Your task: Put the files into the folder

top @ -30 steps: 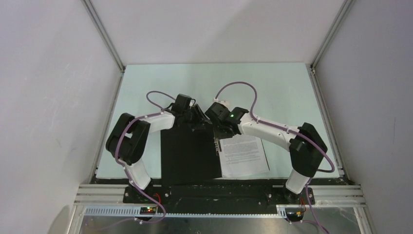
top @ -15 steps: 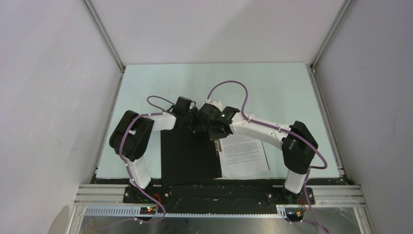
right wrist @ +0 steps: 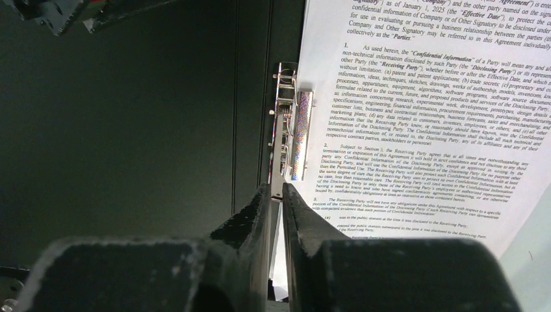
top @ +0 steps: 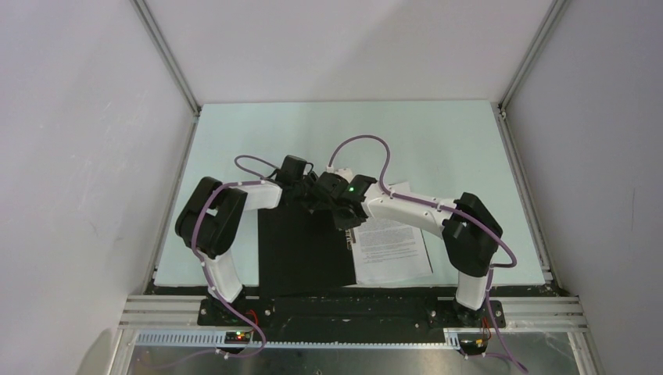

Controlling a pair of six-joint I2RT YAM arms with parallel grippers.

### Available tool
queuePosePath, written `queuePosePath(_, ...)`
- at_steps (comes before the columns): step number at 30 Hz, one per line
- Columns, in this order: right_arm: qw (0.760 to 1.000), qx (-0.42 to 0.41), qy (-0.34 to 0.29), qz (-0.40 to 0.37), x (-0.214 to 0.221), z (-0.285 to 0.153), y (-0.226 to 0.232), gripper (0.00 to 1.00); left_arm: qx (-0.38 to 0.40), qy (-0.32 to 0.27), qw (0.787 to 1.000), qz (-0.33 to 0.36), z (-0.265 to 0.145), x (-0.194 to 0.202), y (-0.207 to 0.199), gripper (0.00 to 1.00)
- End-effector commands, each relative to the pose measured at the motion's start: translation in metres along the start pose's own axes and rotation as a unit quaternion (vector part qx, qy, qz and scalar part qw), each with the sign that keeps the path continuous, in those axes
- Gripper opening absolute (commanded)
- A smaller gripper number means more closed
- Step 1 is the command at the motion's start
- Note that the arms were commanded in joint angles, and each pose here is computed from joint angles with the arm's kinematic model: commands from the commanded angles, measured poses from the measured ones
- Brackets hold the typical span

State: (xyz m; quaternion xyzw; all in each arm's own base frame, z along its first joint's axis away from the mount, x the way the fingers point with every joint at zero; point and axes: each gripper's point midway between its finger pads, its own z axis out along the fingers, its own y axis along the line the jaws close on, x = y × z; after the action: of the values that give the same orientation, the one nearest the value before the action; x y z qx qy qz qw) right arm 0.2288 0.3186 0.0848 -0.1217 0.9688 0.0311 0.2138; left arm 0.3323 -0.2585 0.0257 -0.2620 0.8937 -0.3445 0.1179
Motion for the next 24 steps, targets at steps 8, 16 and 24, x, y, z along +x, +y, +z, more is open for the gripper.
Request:
queuePosePath(8, 0.999, 0.0, 0.009, 0.031, 0.019, 0.004, -0.003, 0.07, -0.053, -0.018, 0.998, -0.021, 0.005, -0.007, 0.034, 0.48)
queuePosePath(16, 0.999, 0.011, 0.028, 0.039, 0.043, 0.015, -0.004, 0.04, -0.059, -0.021, 0.998, -0.023, 0.004, -0.008, 0.037, 0.48)
queuePosePath(24, 0.998, 0.026, 0.043, 0.04, 0.06, 0.027, -0.01, 0.03, -0.062, -0.025, 0.997, -0.024, 0.004, -0.009, 0.04, 0.48)
